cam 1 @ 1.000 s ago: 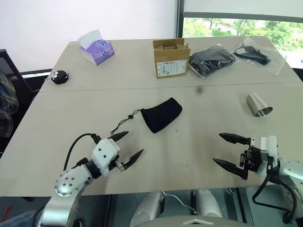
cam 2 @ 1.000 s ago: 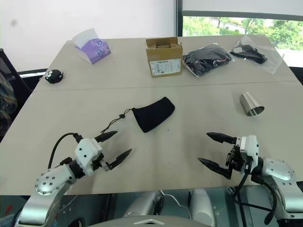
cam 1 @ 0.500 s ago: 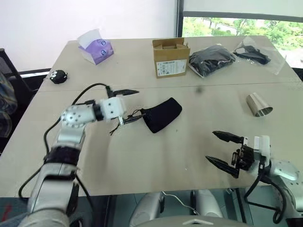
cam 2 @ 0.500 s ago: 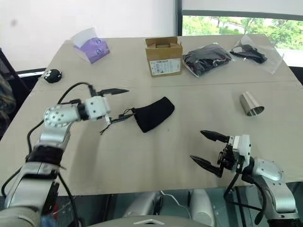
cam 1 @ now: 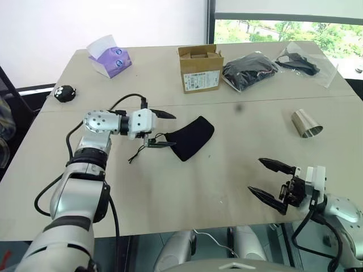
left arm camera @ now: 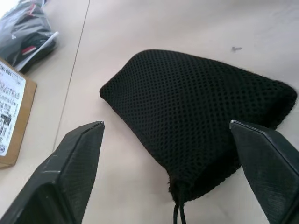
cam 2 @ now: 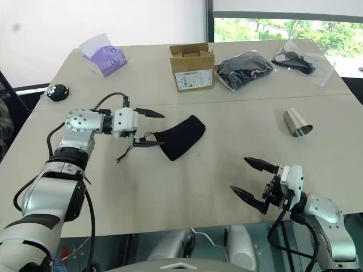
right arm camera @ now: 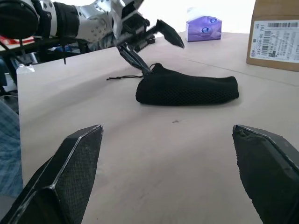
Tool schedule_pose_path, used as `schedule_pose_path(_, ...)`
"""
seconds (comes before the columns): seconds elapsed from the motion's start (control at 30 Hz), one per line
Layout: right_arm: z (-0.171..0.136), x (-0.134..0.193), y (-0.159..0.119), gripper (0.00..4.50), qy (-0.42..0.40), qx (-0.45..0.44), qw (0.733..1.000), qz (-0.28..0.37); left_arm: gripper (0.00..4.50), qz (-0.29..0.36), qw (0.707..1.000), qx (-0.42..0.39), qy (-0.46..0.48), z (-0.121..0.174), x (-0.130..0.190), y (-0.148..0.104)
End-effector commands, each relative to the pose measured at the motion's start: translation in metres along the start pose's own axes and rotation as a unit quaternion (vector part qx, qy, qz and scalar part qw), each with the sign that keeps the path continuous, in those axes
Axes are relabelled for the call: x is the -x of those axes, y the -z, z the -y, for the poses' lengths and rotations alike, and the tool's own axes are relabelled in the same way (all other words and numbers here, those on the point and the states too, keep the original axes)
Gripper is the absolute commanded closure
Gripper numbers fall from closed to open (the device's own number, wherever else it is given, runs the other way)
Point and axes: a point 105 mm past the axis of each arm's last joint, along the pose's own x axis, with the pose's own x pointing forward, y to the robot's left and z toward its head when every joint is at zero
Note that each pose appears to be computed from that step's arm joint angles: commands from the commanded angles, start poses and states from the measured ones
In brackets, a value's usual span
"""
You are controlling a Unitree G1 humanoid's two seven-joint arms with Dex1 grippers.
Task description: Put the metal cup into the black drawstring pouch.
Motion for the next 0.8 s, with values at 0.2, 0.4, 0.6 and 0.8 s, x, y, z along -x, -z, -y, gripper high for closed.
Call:
schedule_pose_path(0.2, 0.001, 0.001, -0.014, 0.00, 0.010, 0.033, 0.999, 0.020, 0.04, -0.024, 0.999, -0.012, 0.030, 0.011, 0.013, 0.006)
schedule_pose_path(0.4, 0.008, 0.001, -0.017, 0.00, 0.018, 0.047, 0.998, 0.022, 0.04, -0.038, 0.998, -0.037, 0.042, 0.013, -0.002, 0.009)
schedule_pose_path(0.6, 0.014, -0.001, -0.022, 0.00, 0.018, 0.067, 0.997, 0.021, 0.04, -0.064, 0.997, -0.042, 0.005, 0.007, -0.010, 0.018)
schedule_pose_path(0.8, 0.010, -0.002, -0.022, 0.00, 0.002, 0.055, 0.998, 0.025, 0.27, -0.050, 0.998, -0.011, -0.030, 0.002, -0.010, 0.020)
